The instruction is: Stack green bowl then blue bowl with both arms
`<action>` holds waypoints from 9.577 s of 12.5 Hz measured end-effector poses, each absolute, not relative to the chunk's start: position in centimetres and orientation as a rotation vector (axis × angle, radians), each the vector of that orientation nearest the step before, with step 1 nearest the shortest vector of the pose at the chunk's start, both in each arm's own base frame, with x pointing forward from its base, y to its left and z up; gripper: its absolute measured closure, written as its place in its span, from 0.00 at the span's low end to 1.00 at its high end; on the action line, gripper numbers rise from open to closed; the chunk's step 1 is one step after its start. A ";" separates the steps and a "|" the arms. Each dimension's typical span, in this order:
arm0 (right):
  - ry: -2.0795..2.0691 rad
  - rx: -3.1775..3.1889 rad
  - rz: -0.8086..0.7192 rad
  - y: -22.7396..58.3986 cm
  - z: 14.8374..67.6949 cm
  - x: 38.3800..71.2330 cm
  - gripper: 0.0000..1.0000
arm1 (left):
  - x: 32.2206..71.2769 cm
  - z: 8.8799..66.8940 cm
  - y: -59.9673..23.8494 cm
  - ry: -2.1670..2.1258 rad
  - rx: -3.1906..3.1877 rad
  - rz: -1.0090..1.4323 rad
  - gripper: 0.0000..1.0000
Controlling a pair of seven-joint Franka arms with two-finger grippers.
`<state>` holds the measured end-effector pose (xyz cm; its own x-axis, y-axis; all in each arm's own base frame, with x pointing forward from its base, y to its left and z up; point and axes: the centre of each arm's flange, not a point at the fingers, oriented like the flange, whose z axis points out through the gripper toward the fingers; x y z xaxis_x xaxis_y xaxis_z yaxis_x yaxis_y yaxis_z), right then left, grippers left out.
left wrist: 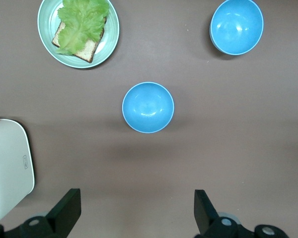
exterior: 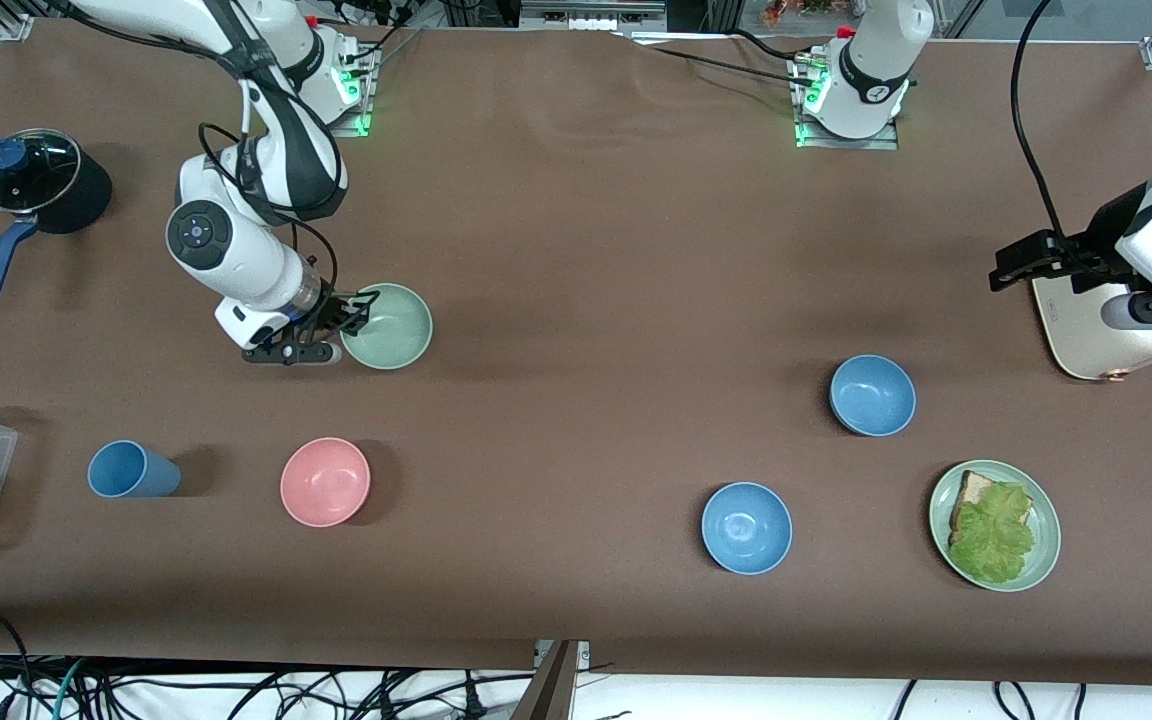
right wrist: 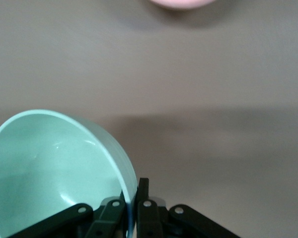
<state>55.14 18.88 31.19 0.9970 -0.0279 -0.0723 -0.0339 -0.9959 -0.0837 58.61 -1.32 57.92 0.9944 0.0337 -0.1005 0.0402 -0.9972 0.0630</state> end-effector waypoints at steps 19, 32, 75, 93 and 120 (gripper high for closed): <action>0.527 -2.876 -0.109 47.8 24.5 53.7 0.31 | 59.5 55.9 1.1 0.122 3.067 -0.203 0.00; 0.227 -3.097 0.068 13.1 49.5 59.9 0.01 | 63.2 47.9 2.8 0.192 3.001 -0.268 0.00; 0.036 -3.151 0.108 3.6 58.4 57.8 0.01 | 60.4 32.0 -26.3 0.118 3.005 -0.256 0.95; 0.036 -3.151 0.108 3.7 58.4 57.8 0.01 | 55.1 26.2 -38.1 0.112 3.014 -0.268 0.95; 0.028 -3.150 0.098 3.9 58.7 57.8 0.01 | 60.7 56.3 -3.1 0.107 3.045 -0.195 0.00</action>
<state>57.79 3.94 58.71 0.9979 -0.0181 -0.0621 -0.0175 -0.9998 0.0110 60.71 -3.11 56.33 0.9894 0.0641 -0.1303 0.0753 -0.9937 0.0832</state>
